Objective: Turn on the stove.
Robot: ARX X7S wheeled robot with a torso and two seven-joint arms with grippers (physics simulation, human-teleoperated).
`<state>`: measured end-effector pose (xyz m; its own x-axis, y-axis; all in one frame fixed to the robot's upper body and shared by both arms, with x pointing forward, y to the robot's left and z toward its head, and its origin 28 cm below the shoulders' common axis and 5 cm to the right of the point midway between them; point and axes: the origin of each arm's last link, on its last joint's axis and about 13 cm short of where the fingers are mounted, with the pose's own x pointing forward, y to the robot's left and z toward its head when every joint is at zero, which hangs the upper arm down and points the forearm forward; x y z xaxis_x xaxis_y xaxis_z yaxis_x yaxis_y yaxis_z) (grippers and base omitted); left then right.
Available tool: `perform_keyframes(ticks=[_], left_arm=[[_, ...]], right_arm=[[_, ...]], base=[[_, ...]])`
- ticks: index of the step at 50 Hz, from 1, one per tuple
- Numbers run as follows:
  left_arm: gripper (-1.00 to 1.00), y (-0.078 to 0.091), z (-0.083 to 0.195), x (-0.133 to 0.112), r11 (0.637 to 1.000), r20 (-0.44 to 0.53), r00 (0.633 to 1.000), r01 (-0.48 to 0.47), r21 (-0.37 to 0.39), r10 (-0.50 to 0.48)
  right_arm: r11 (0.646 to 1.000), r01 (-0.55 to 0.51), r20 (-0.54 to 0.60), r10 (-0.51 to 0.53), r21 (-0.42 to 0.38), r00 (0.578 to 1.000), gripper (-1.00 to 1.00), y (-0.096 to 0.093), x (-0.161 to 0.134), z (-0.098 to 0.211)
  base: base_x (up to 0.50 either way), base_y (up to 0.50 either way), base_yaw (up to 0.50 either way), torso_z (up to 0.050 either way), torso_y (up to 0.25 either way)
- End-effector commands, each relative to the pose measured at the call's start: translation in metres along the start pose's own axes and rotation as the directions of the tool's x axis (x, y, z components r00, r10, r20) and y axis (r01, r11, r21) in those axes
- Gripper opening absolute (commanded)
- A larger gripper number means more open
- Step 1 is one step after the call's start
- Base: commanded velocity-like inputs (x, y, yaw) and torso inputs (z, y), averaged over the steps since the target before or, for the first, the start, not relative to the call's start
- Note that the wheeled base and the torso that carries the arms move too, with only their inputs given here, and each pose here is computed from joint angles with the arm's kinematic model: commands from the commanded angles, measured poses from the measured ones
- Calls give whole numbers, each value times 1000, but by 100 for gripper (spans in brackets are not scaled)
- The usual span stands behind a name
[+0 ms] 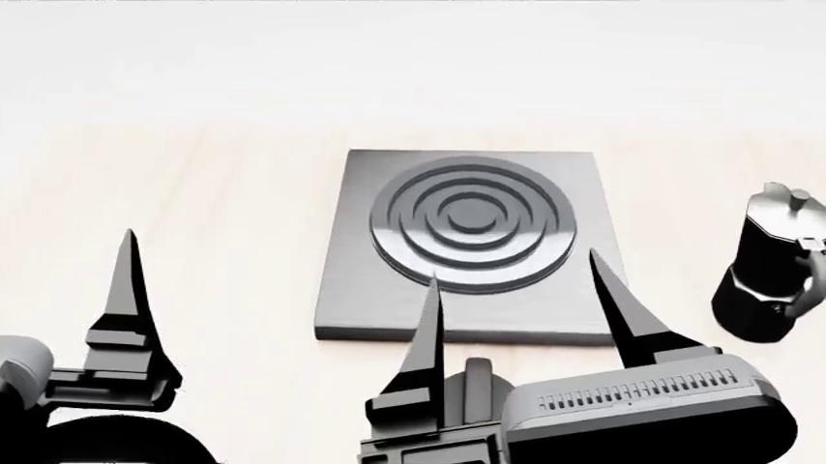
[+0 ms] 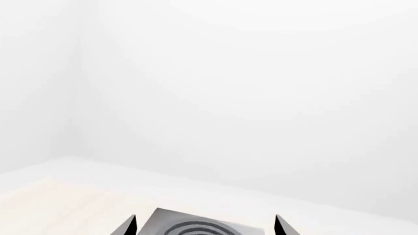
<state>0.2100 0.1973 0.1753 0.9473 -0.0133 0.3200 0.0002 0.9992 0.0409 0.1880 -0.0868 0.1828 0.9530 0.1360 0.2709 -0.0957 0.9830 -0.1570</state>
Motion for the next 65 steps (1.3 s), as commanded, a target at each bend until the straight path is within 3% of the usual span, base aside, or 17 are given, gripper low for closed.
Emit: perform_keyframes(ticks=[1, 47, 65], left_arm=[[100, 0, 0, 1, 1000, 1, 1000, -2, 1, 2], [100, 2, 1, 0, 1000, 3, 1000, -11, 0, 11], [100, 2, -1, 2, 1000, -1, 1000, -15, 3, 15]], right_arm=[[1000, 0, 1, 0, 0, 1000, 100, 0, 0, 0], [997, -26, -202, 40, 70, 979, 100, 3, 11, -36], [995, -29, -329, 59, 95, 942, 100, 6, 12, -55]], base=[[266, 0, 0, 0, 0], [32, 0, 0, 0, 0], [0, 0, 0, 0, 0]])
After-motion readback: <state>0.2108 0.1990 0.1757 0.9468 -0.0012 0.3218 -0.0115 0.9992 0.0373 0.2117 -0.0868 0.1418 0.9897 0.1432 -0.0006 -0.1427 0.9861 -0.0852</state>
